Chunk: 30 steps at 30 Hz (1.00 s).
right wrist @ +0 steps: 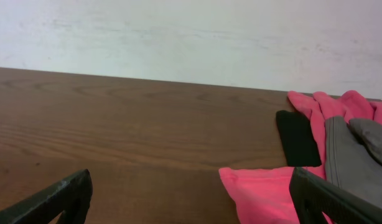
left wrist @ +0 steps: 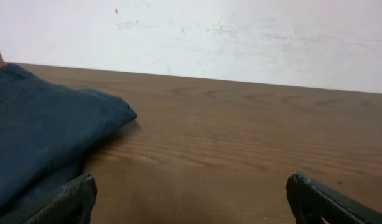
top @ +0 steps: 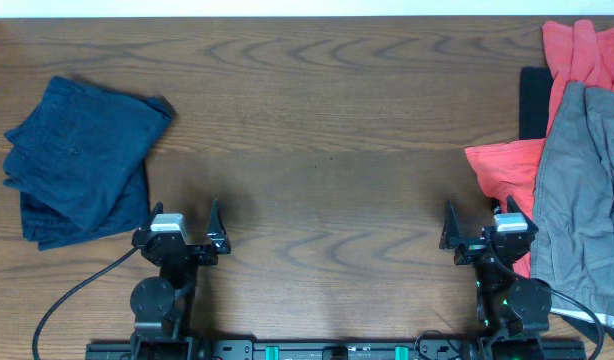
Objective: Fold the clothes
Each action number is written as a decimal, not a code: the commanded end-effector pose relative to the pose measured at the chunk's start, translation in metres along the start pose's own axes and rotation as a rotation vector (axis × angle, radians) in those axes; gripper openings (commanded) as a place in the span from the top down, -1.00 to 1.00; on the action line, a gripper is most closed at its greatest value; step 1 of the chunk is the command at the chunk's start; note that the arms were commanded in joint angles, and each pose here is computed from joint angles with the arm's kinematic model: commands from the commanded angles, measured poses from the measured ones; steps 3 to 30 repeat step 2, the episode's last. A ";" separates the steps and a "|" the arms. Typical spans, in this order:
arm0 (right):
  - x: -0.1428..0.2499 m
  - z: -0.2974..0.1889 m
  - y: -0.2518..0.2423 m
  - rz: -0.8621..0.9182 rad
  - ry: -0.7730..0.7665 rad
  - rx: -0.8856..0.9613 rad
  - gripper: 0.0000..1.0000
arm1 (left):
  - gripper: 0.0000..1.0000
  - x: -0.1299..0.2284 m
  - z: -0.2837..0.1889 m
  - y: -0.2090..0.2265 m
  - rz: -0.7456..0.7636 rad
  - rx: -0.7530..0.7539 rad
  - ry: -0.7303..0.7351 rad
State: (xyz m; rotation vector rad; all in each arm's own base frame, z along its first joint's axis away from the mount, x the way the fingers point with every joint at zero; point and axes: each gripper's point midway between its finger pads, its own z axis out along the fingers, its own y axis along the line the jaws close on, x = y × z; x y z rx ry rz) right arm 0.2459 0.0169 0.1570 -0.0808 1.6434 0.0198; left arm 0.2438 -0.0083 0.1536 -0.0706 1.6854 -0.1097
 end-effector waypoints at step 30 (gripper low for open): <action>0.000 0.000 0.001 -0.012 -0.003 -0.004 -0.98 | -0.96 0.016 0.002 0.003 -0.005 -0.010 0.035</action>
